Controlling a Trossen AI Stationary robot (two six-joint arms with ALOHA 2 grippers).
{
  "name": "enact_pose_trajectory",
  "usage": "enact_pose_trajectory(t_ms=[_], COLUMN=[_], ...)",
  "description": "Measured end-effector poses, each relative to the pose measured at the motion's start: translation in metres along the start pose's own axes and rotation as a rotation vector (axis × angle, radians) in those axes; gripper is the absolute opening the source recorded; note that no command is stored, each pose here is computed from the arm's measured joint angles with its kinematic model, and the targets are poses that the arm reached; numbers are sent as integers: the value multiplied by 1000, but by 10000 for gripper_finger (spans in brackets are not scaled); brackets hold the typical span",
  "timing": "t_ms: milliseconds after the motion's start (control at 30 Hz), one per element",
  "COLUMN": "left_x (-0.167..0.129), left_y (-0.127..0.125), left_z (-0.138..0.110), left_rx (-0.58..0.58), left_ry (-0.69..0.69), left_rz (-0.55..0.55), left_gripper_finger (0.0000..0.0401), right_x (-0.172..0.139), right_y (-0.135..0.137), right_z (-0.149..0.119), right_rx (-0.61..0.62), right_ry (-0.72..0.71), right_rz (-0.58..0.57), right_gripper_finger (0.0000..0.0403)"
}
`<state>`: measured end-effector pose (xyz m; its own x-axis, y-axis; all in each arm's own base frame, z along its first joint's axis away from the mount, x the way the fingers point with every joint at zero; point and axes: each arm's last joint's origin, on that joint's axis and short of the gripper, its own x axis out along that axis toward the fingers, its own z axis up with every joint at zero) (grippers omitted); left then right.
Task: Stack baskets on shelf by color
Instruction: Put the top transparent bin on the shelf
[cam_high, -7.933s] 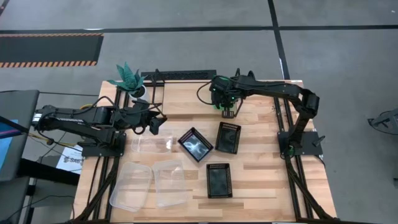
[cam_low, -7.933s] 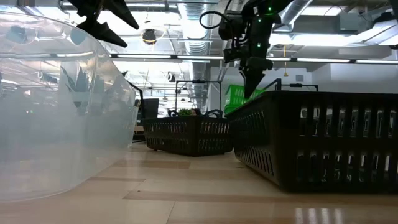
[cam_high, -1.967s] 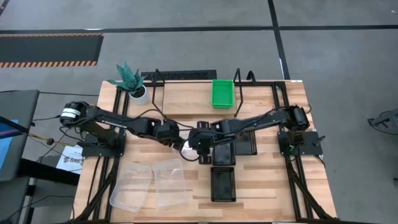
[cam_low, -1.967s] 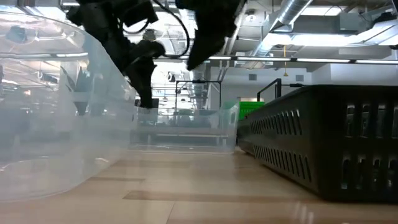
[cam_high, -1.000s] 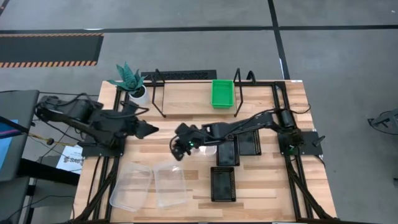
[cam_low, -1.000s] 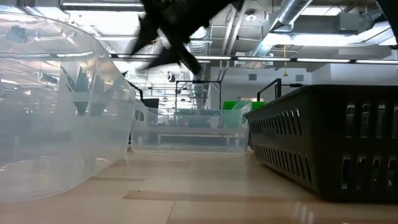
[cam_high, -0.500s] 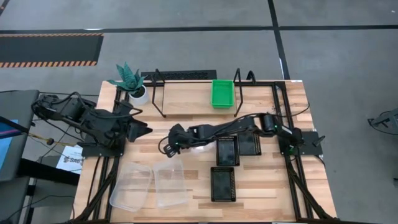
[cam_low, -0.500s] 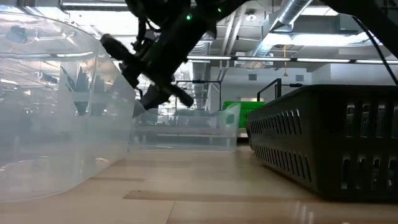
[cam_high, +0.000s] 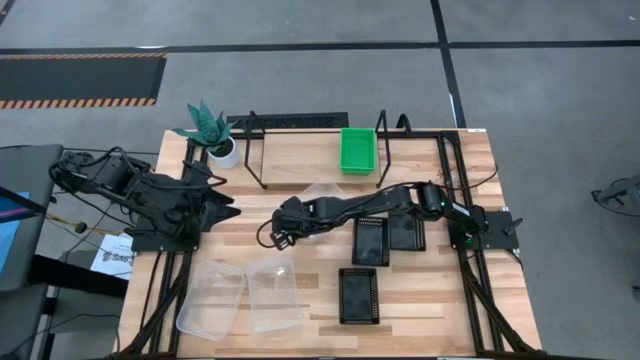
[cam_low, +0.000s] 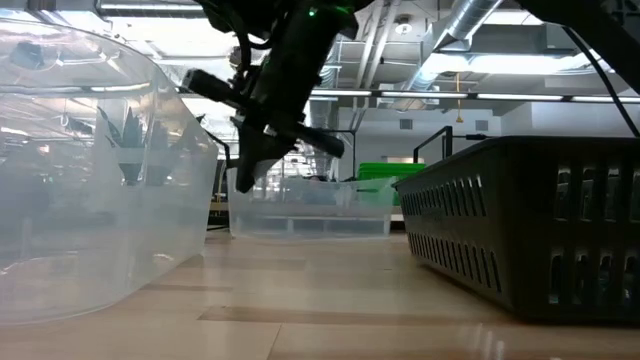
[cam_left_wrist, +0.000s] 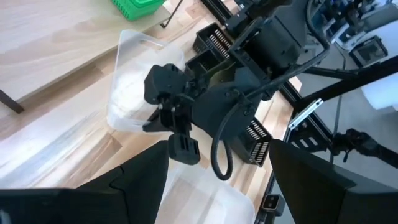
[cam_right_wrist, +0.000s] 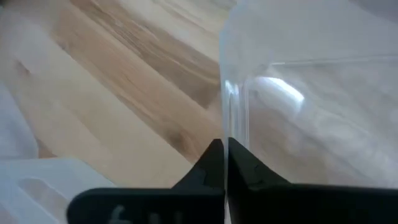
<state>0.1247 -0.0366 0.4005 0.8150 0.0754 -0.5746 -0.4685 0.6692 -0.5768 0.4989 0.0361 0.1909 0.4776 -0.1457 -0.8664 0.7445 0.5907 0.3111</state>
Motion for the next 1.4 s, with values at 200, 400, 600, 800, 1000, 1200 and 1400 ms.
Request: enact_pose_trajectory(t_ms=[200,400,600,800,1000,1200,1400], left_x=[-5,-10,-18,-28,-37,-45,-45], left_y=[3,5,10,15,24,31,33], left_z=[1,1,3,4,4,5,8], left_rx=[13,29,36,37,48,49,32], left_ry=[-6,-15,-33,-56,-81,-140,-224], left_rz=[-14,-29,-50,-73,-65,-40,10], left_gripper_finger=[265,265,265,265,265,265,265], right_x=[-34,-88,-143,-156,-148,-143,-136], right_y=[26,50,46,33,17,-6,-36], right_z=[0,9,26,49,70,98,128], right_rx=[31,-4,-109,-430,-719,-873,-967], right_ry=[32,-8,-123,-240,-271,-288,-279], right_rz=[92,201,291,250,162,75,12], right_gripper_finger=[5,3,2,2,1,1,1])
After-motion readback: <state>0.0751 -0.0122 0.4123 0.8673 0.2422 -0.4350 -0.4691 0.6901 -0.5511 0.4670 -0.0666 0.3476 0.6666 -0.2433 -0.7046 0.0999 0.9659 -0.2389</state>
